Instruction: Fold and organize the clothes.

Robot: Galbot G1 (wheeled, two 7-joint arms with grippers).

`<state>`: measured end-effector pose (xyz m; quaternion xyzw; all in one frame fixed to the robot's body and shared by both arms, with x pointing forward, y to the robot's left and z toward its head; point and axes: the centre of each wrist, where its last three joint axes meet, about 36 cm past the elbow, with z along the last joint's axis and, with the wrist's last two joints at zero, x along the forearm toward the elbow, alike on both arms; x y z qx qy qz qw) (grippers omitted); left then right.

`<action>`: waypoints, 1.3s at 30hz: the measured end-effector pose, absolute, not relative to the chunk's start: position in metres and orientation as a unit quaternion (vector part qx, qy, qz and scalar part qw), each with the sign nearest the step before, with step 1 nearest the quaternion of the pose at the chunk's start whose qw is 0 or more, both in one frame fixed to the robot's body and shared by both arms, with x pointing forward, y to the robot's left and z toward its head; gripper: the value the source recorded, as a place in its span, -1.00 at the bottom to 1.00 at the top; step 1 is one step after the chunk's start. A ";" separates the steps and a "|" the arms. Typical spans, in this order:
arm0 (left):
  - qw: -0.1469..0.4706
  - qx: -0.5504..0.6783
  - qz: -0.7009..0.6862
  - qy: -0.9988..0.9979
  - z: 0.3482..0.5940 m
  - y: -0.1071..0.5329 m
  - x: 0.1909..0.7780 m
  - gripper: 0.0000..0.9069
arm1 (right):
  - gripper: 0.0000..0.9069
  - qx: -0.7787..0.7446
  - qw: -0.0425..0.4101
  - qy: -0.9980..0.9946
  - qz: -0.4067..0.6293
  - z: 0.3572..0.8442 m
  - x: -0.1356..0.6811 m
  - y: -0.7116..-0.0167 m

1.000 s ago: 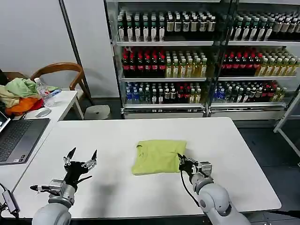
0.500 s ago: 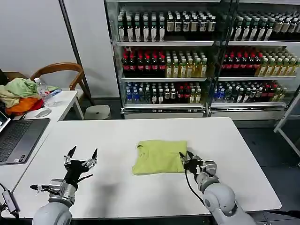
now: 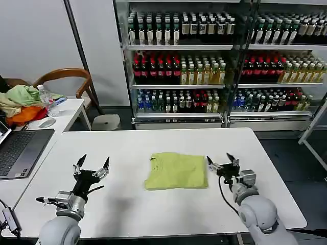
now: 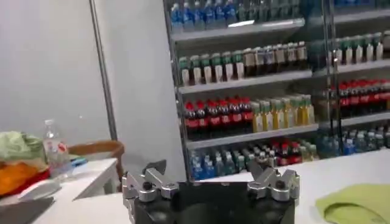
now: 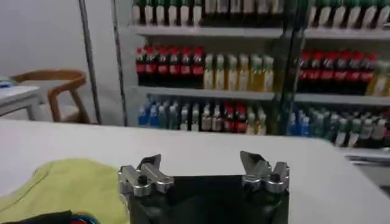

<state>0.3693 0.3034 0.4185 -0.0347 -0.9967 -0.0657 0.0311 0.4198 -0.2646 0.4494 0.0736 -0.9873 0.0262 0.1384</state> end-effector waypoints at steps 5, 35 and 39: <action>0.009 -0.042 -0.074 -0.996 0.420 0.311 0.379 1.00 | 1.00 0.060 0.113 -0.991 0.046 0.456 0.422 -0.276; -0.073 -0.064 -0.144 -0.985 0.421 0.340 0.398 1.00 | 1.00 0.038 0.032 -0.993 0.106 0.437 0.422 -0.304; -0.074 -0.064 -0.139 -0.985 0.423 0.340 0.395 1.00 | 1.00 0.035 0.027 -0.993 0.111 0.438 0.418 -0.308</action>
